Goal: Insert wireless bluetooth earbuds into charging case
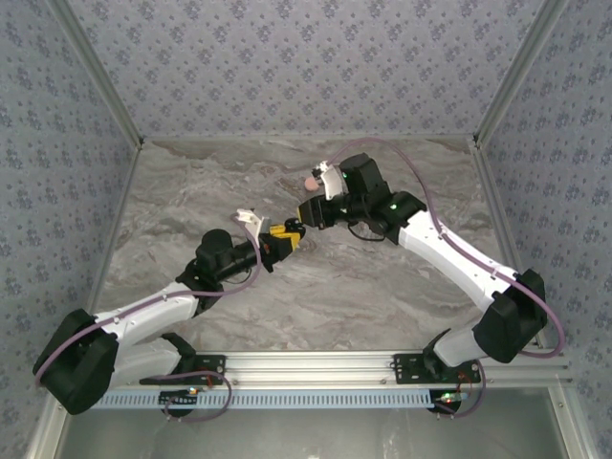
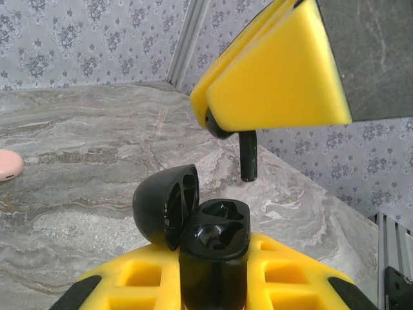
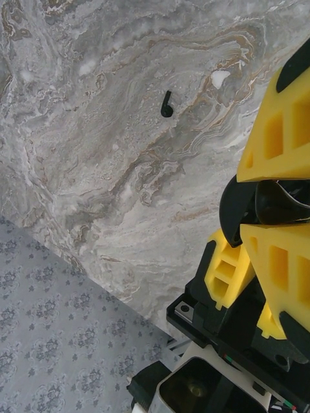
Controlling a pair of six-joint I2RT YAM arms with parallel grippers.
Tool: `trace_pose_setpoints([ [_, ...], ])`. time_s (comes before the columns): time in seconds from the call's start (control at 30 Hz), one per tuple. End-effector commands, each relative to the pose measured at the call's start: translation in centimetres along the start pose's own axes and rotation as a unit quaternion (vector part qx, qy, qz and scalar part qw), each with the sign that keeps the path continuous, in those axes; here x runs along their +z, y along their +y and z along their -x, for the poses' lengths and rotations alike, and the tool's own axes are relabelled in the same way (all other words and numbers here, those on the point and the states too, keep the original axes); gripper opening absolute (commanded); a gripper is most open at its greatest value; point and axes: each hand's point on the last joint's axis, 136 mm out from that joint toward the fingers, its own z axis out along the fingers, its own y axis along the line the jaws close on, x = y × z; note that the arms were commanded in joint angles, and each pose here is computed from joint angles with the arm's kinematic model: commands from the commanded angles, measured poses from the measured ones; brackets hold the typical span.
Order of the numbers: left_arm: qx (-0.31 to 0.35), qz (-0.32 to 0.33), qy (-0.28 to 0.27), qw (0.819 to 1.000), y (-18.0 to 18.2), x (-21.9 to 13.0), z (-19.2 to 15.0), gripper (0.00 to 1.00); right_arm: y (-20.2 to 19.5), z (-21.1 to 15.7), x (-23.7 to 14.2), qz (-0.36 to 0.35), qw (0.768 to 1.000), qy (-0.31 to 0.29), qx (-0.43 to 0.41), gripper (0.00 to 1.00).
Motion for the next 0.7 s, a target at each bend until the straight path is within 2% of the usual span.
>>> trace_pose_setpoints([
  [0.0, 0.009, -0.013, -0.033, 0.999, -0.99, -0.12, 1.93, 0.15, 1.2, 2.15, -1.21, -0.007, 0.999, -0.038, -0.026, 0.21],
  [0.67, 0.01, -0.001, -0.046, 0.999, -0.67, -0.11, 2.75, 0.16, 1.82, 1.95, -0.46, -0.024, 0.998, -0.043, -0.031, 0.21],
])
